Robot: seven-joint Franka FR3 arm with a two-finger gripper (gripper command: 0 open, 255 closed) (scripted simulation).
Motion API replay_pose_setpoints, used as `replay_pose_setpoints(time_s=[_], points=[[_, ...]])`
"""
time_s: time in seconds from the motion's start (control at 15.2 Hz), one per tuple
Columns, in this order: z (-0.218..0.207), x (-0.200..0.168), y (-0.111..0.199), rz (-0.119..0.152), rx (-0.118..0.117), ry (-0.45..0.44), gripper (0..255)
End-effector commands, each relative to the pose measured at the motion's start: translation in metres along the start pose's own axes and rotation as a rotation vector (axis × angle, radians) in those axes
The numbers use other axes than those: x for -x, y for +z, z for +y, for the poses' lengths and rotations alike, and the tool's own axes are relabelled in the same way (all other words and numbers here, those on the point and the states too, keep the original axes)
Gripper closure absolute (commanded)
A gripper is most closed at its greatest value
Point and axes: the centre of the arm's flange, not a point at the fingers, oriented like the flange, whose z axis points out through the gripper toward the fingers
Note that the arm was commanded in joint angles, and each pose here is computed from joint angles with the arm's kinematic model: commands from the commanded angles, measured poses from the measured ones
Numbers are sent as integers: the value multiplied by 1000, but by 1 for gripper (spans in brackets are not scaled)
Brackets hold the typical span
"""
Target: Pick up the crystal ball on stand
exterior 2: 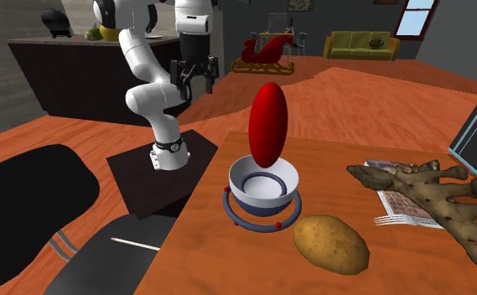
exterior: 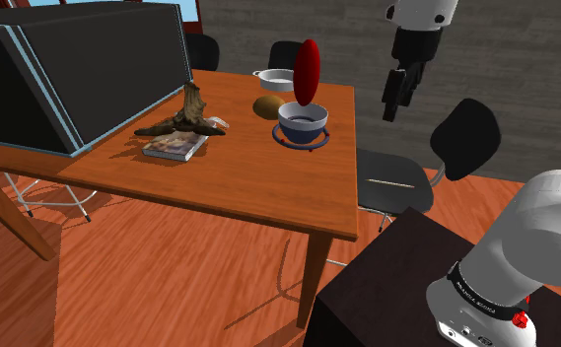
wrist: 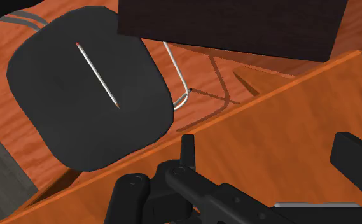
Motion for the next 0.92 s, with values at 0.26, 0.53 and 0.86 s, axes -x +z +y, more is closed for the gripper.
replay_pose_setpoints(time_s=[0.26, 0.53, 0.86], points=[[13, -32, -2, 122, 11, -35, 0], [24, -64, -8, 244, 22, -69, 0], [37, -102, -22, 396, 36, -113, 0]])
